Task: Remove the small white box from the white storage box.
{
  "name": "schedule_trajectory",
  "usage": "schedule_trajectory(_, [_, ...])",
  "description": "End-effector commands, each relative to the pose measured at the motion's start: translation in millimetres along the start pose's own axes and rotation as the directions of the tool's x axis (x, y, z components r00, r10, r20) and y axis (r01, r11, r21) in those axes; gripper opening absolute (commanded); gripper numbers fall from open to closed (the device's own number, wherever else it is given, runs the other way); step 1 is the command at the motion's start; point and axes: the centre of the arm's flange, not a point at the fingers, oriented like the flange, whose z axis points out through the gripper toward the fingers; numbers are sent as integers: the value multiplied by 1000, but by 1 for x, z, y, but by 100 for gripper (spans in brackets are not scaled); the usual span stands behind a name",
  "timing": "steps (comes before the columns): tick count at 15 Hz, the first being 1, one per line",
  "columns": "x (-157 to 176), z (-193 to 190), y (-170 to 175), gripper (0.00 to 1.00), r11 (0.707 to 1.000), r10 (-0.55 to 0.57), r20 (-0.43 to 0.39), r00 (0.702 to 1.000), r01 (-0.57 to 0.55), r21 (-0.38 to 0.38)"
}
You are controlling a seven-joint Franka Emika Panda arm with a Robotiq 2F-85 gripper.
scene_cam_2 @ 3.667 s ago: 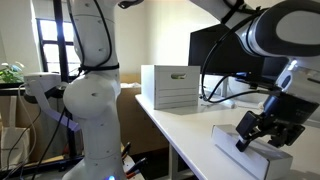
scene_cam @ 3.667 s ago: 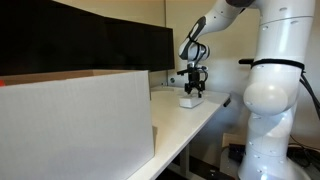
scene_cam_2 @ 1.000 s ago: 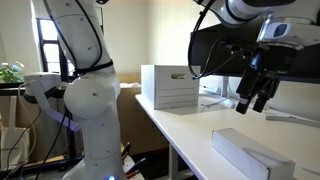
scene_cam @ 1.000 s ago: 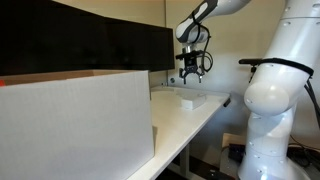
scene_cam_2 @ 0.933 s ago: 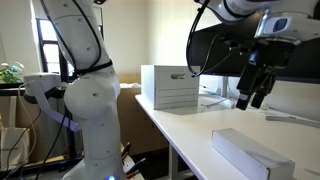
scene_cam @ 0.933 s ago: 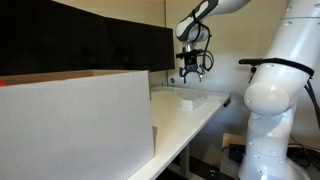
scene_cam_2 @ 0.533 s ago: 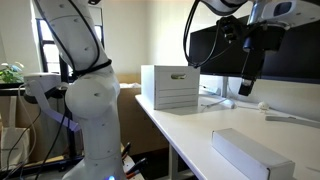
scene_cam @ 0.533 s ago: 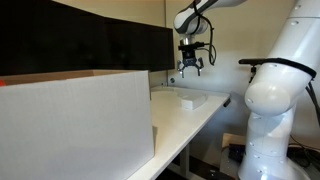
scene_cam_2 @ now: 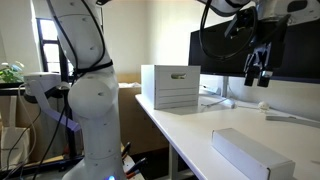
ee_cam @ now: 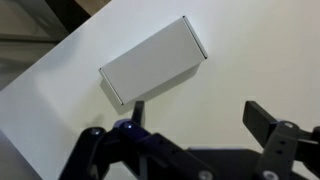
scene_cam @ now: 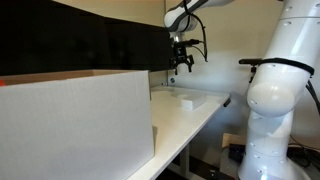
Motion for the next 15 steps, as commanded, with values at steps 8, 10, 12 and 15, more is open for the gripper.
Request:
schedule_trajectory(8, [42, -37, -51, 100, 881, -468, -49, 882, 461, -109])
schedule_trajectory(10, [35, -33, -51, 100, 902, -430, -54, 901, 425, -81])
schedule_trajectory(12, [39, -35, -53, 100, 891, -450, -57, 891, 445, -87])
schedule_trajectory(15, [41, -36, -54, 100, 890, -454, -58, 889, 448, -88])
